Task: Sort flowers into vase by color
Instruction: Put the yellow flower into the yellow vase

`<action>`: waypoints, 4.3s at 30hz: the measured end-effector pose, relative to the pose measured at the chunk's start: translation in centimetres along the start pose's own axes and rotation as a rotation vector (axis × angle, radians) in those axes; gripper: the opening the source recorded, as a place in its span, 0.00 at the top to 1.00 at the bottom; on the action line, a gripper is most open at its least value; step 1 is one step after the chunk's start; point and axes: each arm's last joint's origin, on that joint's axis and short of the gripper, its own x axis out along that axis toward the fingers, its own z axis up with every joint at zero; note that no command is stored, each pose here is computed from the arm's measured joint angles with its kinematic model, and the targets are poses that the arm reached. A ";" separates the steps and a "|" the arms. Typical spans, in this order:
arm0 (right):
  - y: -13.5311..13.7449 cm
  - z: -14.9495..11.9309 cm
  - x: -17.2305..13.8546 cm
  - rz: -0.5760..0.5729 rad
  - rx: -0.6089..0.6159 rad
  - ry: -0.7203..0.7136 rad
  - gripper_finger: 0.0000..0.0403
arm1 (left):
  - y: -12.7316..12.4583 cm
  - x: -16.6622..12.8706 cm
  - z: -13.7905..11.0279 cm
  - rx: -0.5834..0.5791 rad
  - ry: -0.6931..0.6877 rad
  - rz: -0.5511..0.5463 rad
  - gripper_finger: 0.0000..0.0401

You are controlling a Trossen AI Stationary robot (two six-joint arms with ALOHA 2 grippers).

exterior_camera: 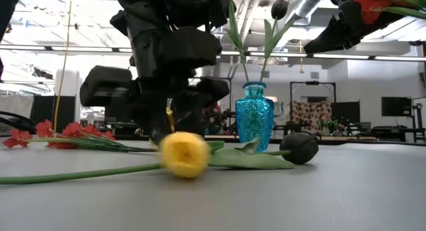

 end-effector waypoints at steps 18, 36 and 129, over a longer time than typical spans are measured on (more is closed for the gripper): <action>0.0 0.0 0.0 0.000 -0.001 0.000 0.59 | 1.1 0.6 -0.1 -0.062 -0.060 0.017 0.73; 0.0 0.0 0.0 0.000 -0.001 -0.001 0.59 | 1.4 -1.7 0.6 -0.139 -0.115 0.072 1.00; 0.0 0.0 0.0 0.000 -0.001 0.000 0.59 | 3.0 -18.2 -18.7 -0.605 -1.002 1.434 0.99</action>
